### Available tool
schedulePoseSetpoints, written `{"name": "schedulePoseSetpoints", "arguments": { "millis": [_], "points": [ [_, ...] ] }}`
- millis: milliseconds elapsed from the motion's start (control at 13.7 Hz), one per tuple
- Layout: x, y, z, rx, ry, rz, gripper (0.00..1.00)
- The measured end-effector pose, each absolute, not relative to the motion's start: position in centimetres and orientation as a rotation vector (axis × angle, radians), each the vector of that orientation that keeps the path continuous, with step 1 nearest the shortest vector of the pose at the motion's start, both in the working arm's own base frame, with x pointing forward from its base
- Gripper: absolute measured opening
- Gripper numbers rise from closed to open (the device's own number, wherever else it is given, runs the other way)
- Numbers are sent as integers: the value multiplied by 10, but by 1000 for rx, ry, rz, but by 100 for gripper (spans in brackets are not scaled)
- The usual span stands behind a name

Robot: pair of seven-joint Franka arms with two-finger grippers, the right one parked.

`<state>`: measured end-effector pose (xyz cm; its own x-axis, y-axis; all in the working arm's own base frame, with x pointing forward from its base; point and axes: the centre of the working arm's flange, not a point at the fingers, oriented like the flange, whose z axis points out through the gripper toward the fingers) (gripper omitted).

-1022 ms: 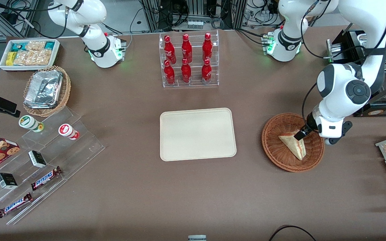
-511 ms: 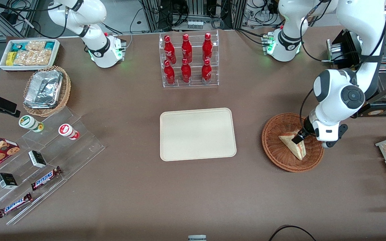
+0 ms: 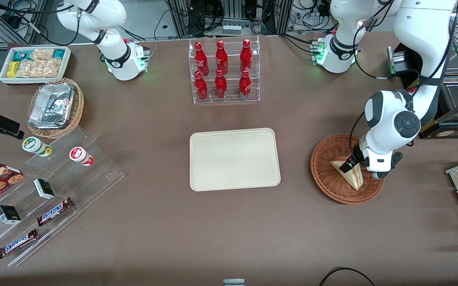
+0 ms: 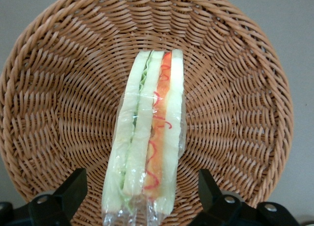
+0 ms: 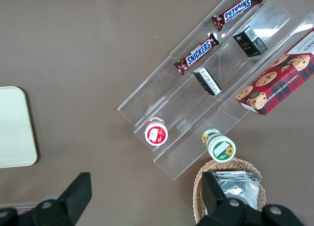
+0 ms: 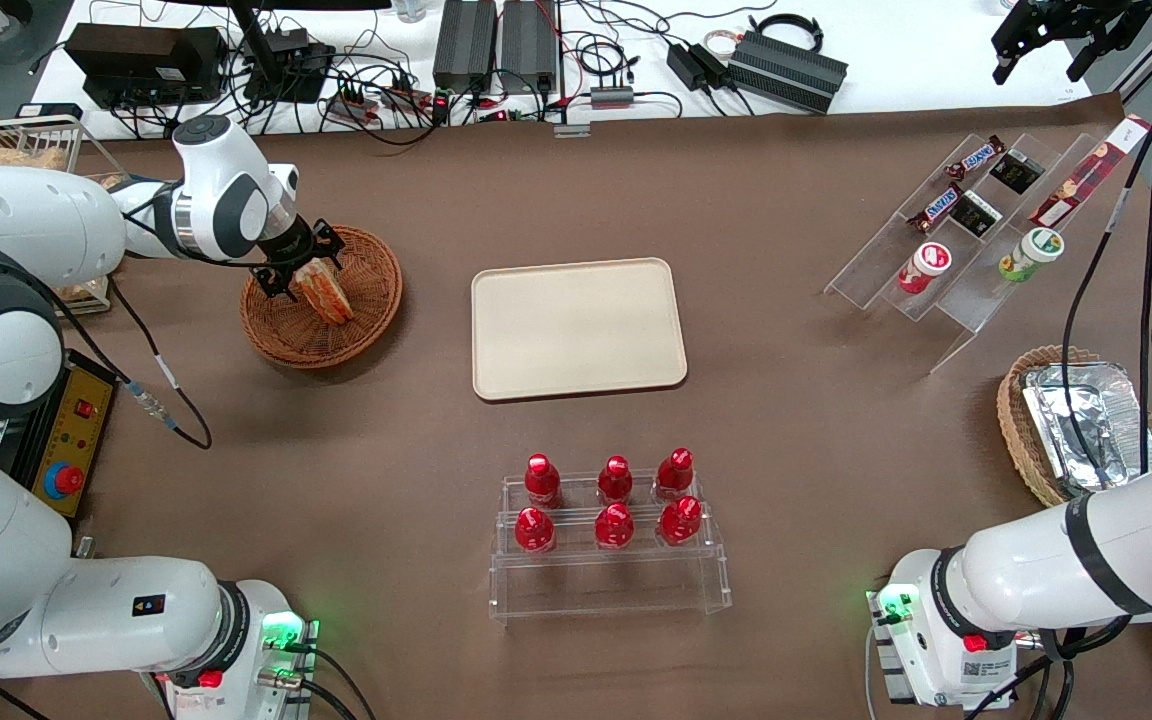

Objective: Place sandwich from basket to tray
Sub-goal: 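Close the left gripper on the sandwich and lift it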

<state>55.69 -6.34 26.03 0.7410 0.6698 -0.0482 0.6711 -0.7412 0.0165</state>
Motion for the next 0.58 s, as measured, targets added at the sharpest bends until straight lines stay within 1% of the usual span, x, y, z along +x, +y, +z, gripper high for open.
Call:
{"name": "schedulePoseSetpoints", "arguments": {
  "millis": [73, 146, 292, 438, 584],
  "points": [
    [558, -63, 260, 2900, 1117, -61, 96],
    [558, -64, 260, 2899, 1117, -59, 96],
    [559, -64, 260, 2899, 1117, -58, 75],
    [559, -64, 260, 2900, 1114, -58, 50],
    [559, -64, 261, 2906, 1096, -55, 34]
  ]
}}
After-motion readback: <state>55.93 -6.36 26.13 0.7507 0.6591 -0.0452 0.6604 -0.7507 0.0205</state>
